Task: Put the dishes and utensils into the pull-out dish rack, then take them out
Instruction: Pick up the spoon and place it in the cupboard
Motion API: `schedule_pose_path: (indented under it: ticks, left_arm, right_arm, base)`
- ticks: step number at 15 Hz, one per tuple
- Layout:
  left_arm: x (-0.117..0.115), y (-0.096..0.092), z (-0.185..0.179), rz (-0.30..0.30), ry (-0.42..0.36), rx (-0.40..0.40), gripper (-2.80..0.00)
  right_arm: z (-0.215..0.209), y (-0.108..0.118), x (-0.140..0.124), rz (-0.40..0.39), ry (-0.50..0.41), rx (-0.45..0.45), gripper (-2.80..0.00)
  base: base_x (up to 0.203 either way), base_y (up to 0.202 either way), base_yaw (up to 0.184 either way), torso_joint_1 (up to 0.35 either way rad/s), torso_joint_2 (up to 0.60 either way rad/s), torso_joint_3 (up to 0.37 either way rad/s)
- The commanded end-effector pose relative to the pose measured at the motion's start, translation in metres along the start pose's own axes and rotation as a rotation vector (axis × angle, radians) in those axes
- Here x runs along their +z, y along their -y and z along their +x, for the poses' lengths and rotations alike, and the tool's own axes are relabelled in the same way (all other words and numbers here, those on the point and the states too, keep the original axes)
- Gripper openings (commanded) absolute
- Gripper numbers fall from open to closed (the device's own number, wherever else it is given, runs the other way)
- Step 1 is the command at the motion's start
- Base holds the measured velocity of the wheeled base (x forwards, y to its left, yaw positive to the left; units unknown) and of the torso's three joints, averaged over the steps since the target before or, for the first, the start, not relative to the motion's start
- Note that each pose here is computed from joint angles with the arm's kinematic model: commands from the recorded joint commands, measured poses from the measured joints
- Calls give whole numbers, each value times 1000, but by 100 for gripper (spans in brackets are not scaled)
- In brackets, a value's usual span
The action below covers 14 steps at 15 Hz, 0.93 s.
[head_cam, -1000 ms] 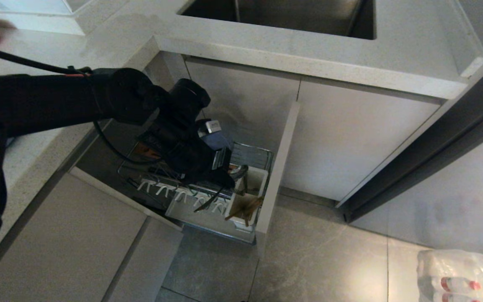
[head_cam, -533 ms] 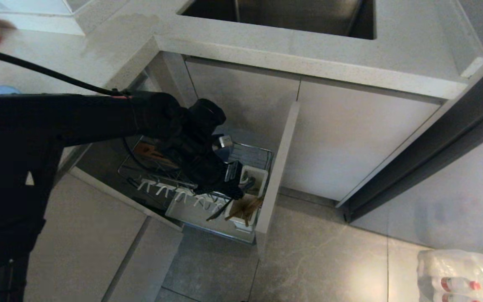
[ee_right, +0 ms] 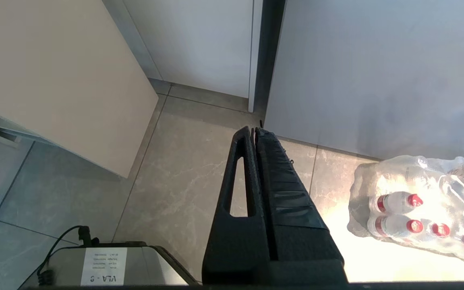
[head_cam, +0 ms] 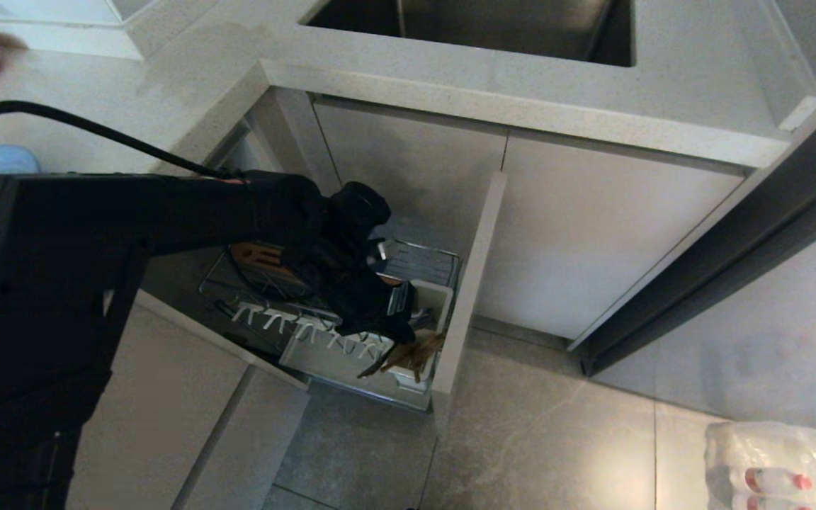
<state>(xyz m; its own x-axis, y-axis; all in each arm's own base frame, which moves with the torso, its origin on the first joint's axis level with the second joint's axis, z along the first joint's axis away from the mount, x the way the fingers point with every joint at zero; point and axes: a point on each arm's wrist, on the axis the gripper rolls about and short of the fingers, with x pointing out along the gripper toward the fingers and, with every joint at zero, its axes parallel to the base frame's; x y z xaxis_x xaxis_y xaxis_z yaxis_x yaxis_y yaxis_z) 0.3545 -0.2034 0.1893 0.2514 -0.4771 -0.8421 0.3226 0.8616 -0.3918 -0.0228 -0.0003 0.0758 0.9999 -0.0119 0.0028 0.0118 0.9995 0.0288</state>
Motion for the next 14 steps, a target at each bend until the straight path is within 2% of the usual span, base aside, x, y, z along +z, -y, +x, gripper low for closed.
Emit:
schedule_pose_path:
  ticks: [1, 14]
  left_arm:
    - [0, -2, 4, -6, -9, 2, -280]
    - [3, -7, 16, -13, -11, 8, -280]
  right_arm:
    - [0, 0, 0, 0, -1, 0, -280]
    - [0, 0, 0, 0, -1, 0, -280]
  base:
    - [0, 0, 0, 0, 0, 0]
    - [0, 0, 0, 0, 0, 0]
